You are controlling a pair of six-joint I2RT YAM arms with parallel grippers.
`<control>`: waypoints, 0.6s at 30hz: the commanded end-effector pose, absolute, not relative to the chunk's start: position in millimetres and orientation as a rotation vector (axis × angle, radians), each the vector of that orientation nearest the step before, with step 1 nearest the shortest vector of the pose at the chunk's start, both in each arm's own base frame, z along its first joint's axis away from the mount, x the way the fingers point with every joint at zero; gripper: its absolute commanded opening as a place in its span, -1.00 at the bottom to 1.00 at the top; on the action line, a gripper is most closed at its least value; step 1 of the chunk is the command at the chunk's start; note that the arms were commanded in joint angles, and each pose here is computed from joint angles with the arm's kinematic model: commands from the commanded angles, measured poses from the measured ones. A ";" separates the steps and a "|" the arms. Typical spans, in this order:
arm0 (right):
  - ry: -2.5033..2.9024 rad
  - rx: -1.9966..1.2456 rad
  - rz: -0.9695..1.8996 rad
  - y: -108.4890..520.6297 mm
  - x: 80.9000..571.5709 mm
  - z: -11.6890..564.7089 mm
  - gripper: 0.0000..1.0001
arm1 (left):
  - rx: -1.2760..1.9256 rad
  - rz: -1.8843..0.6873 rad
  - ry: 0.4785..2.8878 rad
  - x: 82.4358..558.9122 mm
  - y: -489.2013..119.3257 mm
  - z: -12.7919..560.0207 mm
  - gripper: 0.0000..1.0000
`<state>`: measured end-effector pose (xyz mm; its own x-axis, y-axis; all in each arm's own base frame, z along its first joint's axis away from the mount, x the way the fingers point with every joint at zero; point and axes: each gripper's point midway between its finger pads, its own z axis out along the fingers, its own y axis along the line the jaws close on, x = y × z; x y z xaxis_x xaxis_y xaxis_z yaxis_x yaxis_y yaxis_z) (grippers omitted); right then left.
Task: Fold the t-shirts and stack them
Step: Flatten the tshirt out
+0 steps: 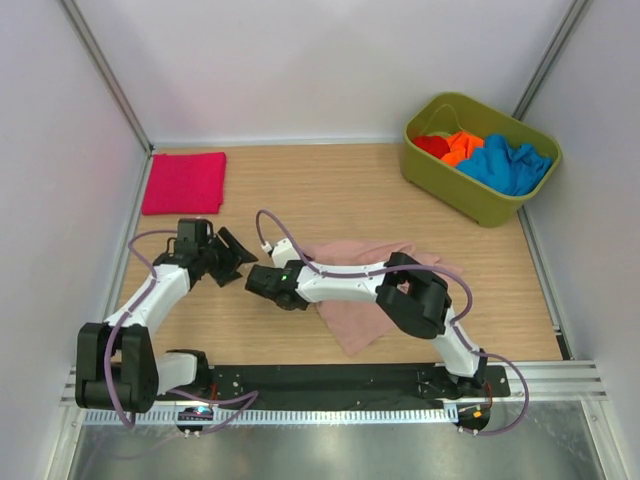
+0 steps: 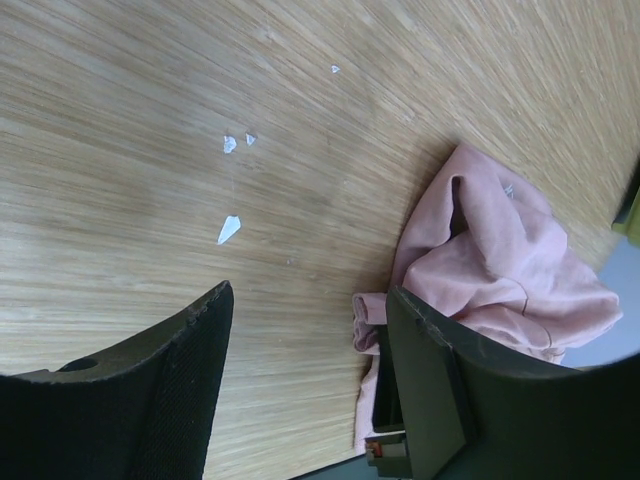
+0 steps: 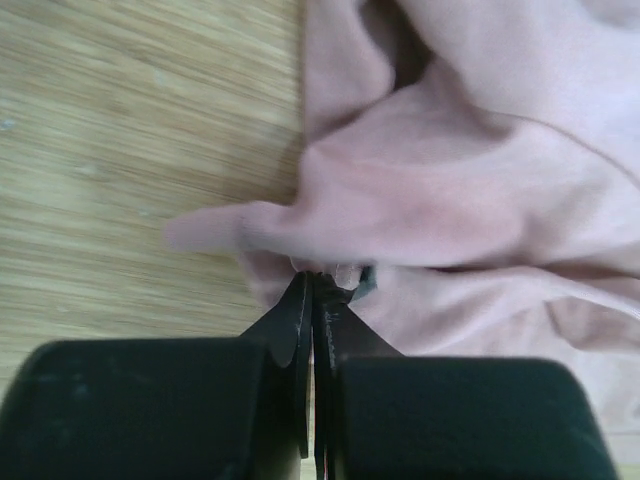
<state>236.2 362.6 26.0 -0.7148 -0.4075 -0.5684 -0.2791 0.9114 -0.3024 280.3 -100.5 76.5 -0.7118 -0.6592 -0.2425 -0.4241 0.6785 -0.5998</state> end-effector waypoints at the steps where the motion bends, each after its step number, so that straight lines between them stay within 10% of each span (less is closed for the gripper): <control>1: 2.310 -0.384 -0.288 346.4 247.6 87.2 -0.97 | -0.813 -0.729 2.419 285.4 -99.8 78.3 0.27; 18: 2.153 0.233 -0.244 126.6 319.0 267.8 -0.98 | -0.239 -0.881 2.447 222.3 -197.0 96.7 0.11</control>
<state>314.1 157.0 270.8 -0.5333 0.1089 -0.8389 0.2280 0.9735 -0.0186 233.0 -172.5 82.2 -0.8514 -0.4047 -0.3338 -0.1275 0.7769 -0.6166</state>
